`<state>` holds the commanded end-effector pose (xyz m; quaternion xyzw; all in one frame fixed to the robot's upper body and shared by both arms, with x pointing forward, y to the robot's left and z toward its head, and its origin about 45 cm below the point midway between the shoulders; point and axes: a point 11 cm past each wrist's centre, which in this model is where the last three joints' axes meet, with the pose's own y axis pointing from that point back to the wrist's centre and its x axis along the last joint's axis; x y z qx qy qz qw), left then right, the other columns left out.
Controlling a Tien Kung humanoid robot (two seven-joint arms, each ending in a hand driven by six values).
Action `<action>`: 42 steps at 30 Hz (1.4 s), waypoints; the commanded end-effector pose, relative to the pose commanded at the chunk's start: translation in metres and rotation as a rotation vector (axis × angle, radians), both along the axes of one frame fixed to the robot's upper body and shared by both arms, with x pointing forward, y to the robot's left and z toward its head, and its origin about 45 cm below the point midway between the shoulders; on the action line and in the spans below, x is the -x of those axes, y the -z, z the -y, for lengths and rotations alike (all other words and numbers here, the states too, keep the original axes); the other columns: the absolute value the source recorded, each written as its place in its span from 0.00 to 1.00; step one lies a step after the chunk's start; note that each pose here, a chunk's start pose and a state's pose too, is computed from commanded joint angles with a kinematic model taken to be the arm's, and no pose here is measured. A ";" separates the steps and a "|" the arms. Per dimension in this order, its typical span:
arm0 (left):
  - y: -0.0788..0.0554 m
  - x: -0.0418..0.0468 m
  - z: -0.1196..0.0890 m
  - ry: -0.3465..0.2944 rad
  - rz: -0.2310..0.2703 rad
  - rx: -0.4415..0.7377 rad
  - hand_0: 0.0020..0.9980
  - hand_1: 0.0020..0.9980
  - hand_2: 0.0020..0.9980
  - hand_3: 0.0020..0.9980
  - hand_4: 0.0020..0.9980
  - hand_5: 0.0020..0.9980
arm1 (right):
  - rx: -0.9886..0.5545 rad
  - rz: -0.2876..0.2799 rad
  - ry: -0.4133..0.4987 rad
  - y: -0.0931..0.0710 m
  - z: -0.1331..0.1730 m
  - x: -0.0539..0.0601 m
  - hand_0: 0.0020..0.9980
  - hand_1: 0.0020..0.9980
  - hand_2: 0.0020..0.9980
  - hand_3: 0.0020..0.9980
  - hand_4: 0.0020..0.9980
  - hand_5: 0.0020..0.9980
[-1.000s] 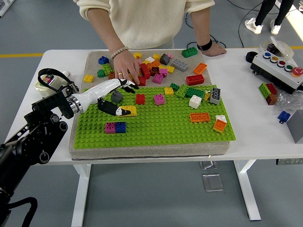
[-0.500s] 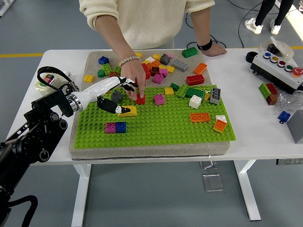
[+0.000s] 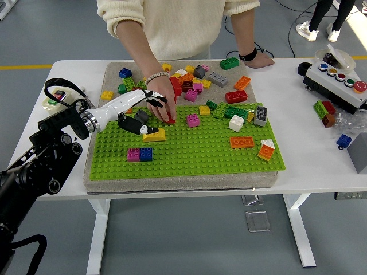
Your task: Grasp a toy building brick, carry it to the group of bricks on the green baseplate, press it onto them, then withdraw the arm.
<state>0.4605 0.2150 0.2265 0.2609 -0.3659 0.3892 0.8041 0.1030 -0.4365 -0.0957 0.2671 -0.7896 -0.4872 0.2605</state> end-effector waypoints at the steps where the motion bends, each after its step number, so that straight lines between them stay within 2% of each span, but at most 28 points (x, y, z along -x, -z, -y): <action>1: -0.001 -0.0005 0.000 -0.002 0.003 0.003 0.84 0.75 0.69 0.76 0.84 0.05 | -0.001 0.000 -0.001 0.000 0.000 0.000 0.73 0.66 0.71 0.58 0.92 0.50; 2: -0.002 -0.0010 0.000 -0.004 0.006 0.005 0.84 0.74 0.67 0.74 0.79 0.03 | -0.001 0.001 -0.001 0.000 0.000 -0.001 0.73 0.66 0.71 0.58 0.92 0.50; 7: -0.004 -0.0019 -0.001 -0.008 0.012 0.010 0.84 0.74 0.67 0.74 0.79 0.03 | 0.001 0.004 0.002 -0.001 0.001 -0.002 0.73 0.66 0.71 0.58 0.92 0.50; 8: -0.004 -0.0019 -0.002 -0.009 0.011 0.010 0.83 0.74 0.66 0.72 0.76 0.02 | 0.002 0.004 0.002 -0.001 0.001 -0.002 0.73 0.66 0.71 0.58 0.92 0.50; 13: -0.001 -0.0016 -0.003 -0.012 0.004 0.011 0.83 0.74 0.66 0.72 0.76 0.02 | 0.005 0.004 0.003 -0.001 0.000 -0.002 0.73 0.66 0.71 0.58 0.92 0.50; 14: -0.001 -0.0015 -0.003 -0.013 0.001 0.011 0.84 0.74 0.68 0.75 0.81 0.04 | 0.005 0.004 0.003 -0.001 0.000 -0.002 0.73 0.66 0.71 0.59 0.92 0.50; 25: 0.004 -0.0019 -0.005 -0.022 -0.012 0.009 0.83 0.74 0.68 0.74 0.80 0.03 | 0.008 0.002 -0.003 -0.001 0.000 -0.002 0.73 0.66 0.71 0.59 0.92 0.50; 26: 0.006 -0.0017 -0.005 -0.024 -0.013 0.009 0.81 0.72 0.60 0.65 0.65 0.00 | 0.009 0.001 -0.004 -0.001 0.000 -0.003 0.73 0.66 0.71 0.59 0.92 0.50; 31: 0.008 -0.0014 -0.006 -0.027 -0.011 0.011 0.81 0.72 0.60 0.65 0.65 0.00 | 0.010 -0.001 -0.008 0.000 -0.001 -0.002 0.73 0.66 0.71 0.59 0.92 0.50; 32: 0.008 -0.0015 -0.006 -0.028 -0.008 0.011 0.80 0.69 0.58 0.59 0.58 0.00 | 0.010 -0.002 -0.009 0.000 -0.001 -0.002 0.73 0.66 0.71 0.59 0.92 0.50; 42: 0.009 -0.0013 -0.007 -0.025 -0.009 0.009 0.78 0.67 0.57 0.57 0.56 0.00 | 0.012 -0.006 -0.014 0.000 -0.002 -0.003 0.73 0.66 0.71 0.59 0.92 0.50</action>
